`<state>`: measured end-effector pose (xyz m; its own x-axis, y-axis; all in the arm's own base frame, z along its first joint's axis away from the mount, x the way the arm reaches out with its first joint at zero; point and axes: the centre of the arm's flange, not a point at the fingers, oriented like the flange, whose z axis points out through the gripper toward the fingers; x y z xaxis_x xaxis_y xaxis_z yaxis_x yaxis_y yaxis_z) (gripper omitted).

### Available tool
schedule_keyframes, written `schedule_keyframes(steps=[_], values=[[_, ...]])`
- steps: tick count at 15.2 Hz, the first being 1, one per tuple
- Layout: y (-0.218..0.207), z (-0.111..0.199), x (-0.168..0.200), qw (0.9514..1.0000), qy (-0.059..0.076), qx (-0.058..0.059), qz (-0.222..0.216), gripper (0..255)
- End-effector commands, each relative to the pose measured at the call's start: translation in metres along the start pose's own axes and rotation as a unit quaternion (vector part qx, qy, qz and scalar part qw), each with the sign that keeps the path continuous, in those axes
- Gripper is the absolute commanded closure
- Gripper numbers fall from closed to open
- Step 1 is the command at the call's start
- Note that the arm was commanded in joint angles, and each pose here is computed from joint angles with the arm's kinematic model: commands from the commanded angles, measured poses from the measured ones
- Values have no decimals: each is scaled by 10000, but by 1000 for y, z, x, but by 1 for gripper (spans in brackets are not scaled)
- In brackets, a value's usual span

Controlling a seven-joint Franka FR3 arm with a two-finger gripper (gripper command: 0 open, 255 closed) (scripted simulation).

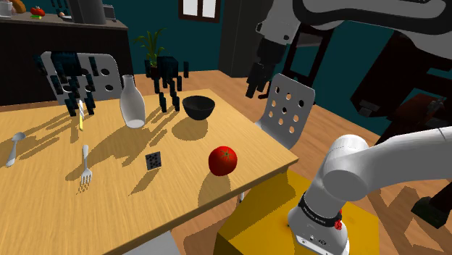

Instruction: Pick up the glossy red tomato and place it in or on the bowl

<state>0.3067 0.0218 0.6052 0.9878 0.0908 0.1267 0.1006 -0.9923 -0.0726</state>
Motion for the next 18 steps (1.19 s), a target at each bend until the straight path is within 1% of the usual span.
schedule_keyframes(steps=[1,8,15,16,18], values=[[0,0,0,10000,0,0,0,0],[-45,86,-22,9981,447,-283,318,0],[-86,175,-33,9924,893,-565,636,0],[-87,175,-33,9923,894,-566,637,0],[-85,186,-31,9923,894,-566,637,0]])
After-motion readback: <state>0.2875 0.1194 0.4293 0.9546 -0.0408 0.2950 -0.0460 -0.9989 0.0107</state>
